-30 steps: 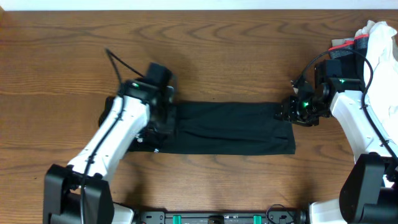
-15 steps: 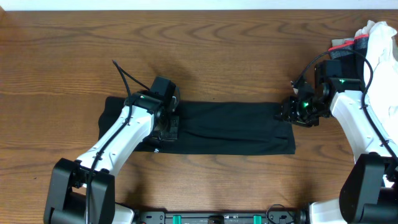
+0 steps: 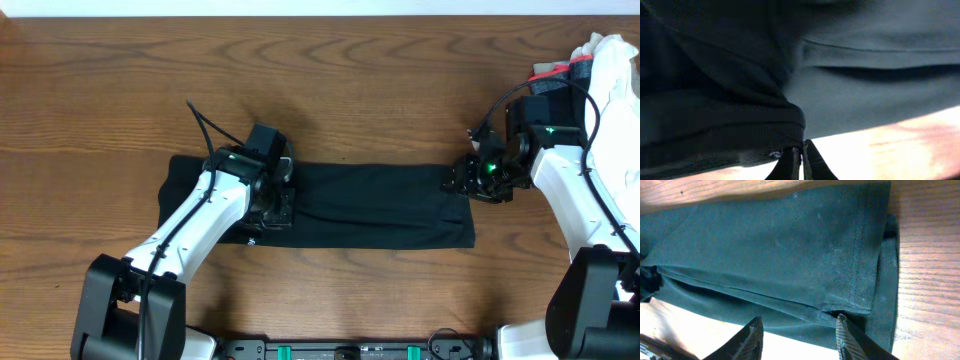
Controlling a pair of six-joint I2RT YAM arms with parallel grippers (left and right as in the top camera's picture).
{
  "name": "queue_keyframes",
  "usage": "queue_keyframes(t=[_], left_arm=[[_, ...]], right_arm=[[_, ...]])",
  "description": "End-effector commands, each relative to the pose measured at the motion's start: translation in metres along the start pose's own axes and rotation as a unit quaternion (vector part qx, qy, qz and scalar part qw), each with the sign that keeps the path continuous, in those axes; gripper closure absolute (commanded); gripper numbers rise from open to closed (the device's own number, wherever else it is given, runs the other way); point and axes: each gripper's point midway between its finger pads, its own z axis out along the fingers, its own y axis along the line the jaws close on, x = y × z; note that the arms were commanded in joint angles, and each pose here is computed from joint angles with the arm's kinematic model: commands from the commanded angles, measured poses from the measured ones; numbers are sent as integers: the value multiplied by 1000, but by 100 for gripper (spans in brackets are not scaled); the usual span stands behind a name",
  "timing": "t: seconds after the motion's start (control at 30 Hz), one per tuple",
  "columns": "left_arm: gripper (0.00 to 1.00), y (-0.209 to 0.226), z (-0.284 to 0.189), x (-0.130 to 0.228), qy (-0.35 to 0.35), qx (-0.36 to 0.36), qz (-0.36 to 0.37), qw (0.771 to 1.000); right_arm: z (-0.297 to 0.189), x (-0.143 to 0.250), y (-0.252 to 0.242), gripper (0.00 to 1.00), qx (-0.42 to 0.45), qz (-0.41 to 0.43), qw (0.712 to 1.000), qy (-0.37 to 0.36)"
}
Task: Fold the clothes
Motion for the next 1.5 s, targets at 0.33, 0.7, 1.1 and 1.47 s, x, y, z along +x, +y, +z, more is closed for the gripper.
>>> queue_keyframes(t=[0.33,0.7,1.1,1.47], left_arm=[[94,-52,-46,-2,-36,114,-46,992],[94,-59,-29,3,-42,48,-17,998],[69,10,-35,-11,-87,-121,-32,988],[62,102,-73,-67,-207,-234,-123,942]], right_arm=[[-7,-9,3,54,-7,-10,1000,-19],[-7,-11,3,54,-7,-12,1000,-23],[-7,-10,3,47,-8,-12,1000,-22],[-2,-2,22,48,-31,-34,999,-5]])
